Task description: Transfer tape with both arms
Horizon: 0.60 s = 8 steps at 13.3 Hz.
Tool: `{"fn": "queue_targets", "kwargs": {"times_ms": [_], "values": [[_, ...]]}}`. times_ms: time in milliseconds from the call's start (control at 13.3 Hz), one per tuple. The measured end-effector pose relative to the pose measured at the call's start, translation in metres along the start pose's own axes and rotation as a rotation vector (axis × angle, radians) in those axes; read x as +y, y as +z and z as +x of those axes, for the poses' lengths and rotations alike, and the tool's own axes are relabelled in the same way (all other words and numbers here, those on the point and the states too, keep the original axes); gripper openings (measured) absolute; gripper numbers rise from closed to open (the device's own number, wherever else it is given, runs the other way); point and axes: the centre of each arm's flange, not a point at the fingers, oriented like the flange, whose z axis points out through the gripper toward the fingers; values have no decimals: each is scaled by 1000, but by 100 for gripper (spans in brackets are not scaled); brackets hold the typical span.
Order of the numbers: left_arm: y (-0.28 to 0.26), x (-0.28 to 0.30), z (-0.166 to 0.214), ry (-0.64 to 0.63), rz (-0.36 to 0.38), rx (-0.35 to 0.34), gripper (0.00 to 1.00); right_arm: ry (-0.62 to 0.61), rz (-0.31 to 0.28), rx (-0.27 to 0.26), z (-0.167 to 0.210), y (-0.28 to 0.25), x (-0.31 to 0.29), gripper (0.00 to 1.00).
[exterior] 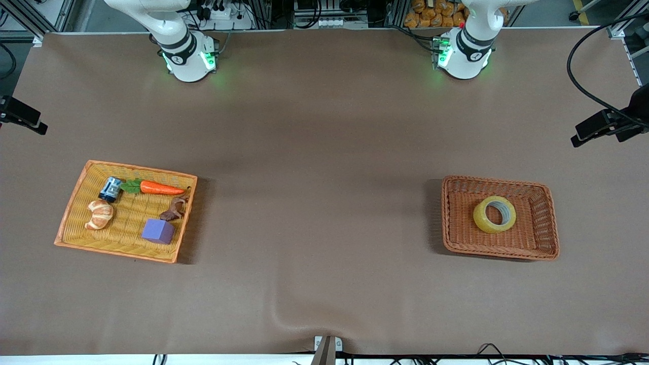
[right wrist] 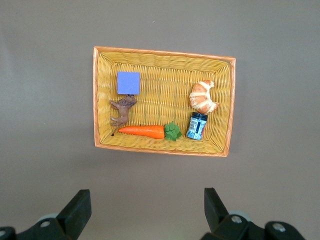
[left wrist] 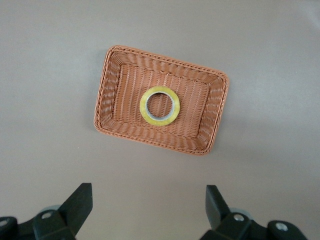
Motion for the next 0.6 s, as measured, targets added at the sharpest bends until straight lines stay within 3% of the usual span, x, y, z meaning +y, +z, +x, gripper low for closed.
{"fn": "queue_targets", "kwargs": {"times_ms": [225, 601], "values": [[7, 15, 1, 25, -2, 8, 100, 0, -2, 24, 3, -1, 0, 100], [20, 53, -3, 90, 4, 9, 100, 0, -1, 17, 4, 2, 0, 100]]}}
